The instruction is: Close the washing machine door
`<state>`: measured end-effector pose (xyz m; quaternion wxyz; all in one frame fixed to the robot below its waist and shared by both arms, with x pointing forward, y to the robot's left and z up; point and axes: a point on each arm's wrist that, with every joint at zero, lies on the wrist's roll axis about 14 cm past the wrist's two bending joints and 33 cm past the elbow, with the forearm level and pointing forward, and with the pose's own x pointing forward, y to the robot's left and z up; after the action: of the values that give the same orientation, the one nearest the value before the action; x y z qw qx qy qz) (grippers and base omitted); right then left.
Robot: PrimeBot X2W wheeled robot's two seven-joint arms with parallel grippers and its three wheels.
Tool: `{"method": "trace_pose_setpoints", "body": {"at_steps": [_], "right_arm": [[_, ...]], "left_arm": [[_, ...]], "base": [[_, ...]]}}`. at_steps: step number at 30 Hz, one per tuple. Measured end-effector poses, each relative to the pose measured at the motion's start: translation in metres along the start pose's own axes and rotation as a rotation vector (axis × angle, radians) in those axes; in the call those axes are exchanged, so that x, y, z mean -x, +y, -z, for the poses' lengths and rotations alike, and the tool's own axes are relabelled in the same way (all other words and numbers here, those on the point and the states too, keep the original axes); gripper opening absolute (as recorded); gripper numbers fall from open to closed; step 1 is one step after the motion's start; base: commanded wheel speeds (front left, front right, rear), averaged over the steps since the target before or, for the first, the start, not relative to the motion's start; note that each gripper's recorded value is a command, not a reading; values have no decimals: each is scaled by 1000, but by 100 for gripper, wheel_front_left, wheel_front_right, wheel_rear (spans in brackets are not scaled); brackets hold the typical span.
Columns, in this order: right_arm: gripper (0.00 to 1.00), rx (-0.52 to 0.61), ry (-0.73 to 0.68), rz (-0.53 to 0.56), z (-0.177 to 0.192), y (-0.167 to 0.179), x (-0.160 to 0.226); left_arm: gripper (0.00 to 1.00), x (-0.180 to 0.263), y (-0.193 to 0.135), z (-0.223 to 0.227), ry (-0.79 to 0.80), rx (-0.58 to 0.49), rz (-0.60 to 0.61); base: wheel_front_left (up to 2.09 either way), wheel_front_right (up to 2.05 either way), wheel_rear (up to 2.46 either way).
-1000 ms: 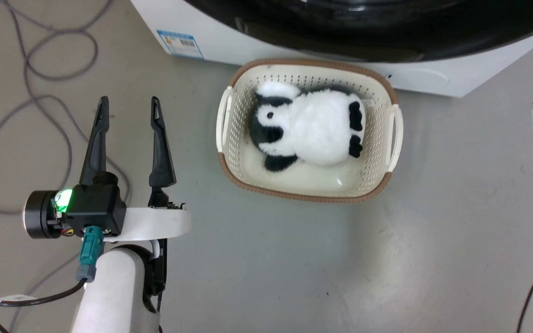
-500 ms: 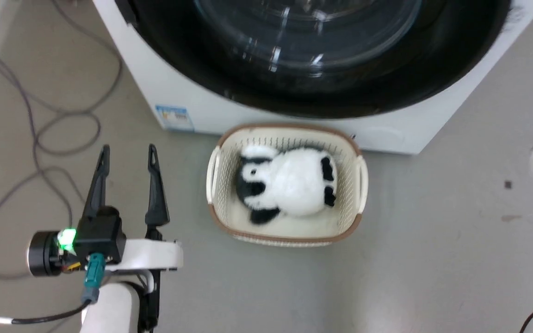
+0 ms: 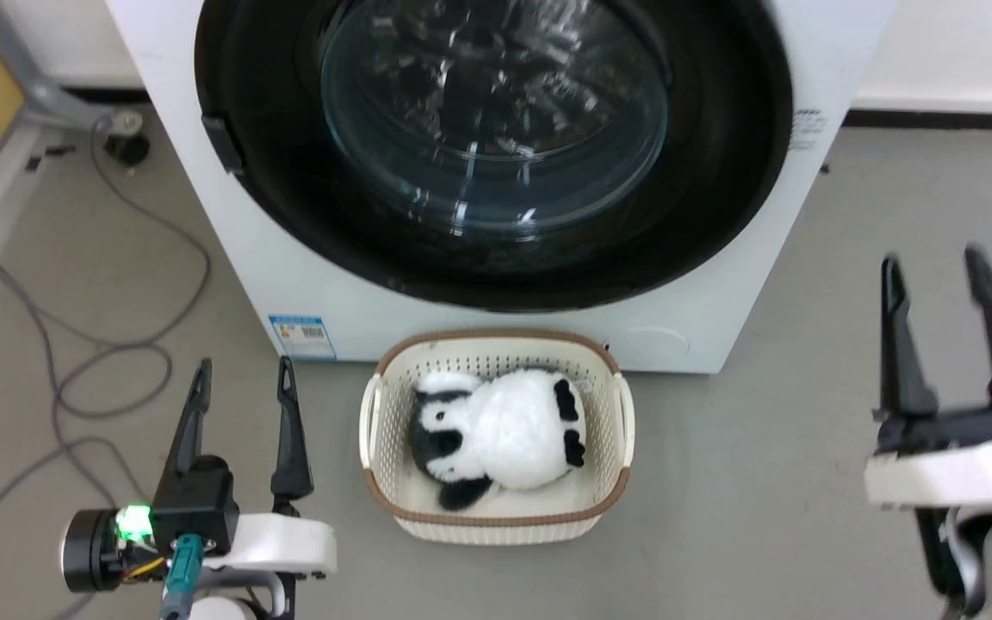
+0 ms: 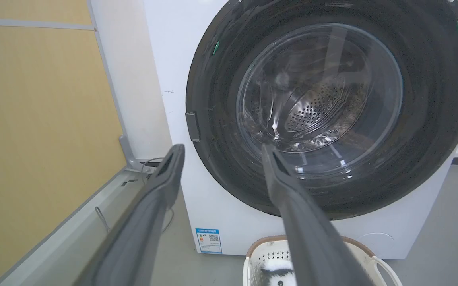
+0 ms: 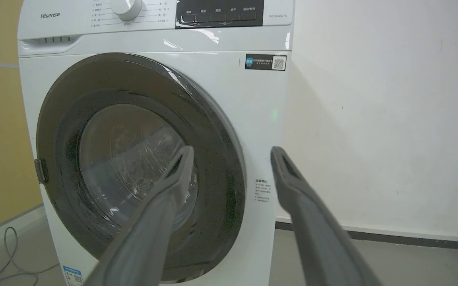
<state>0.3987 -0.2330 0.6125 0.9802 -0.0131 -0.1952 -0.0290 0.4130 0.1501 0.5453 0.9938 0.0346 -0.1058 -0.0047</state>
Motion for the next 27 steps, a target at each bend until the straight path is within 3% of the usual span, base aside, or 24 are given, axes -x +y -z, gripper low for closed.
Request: {"method": "trace_pose_setpoints", "body": {"at_steps": [6, 11, 19, 20, 27], "right_arm": [[100, 1, 68, 24, 11, -3, 36], [100, -62, 128, 20, 26, 4, 59], [100, -96, 155, 9, 31, 11, 72], [0, -95, 155, 9, 31, 11, 72], [0, -97, 162, 4, 33, 12, 71]], "left_arm": [[100, 12, -4, -7, -10, -2, 12], [100, 18, -6, -9, -10, -3, 17], [100, 22, -8, -10, -11, -3, 27], [0, 22, -8, -10, -10, -1, 27], [0, 23, -8, -10, -3, 0, 24]], "base": [[0, 0, 0], [0, 0, 0], [0, 0, 0], [0, 0, 0], [0, 0, 0]]}}
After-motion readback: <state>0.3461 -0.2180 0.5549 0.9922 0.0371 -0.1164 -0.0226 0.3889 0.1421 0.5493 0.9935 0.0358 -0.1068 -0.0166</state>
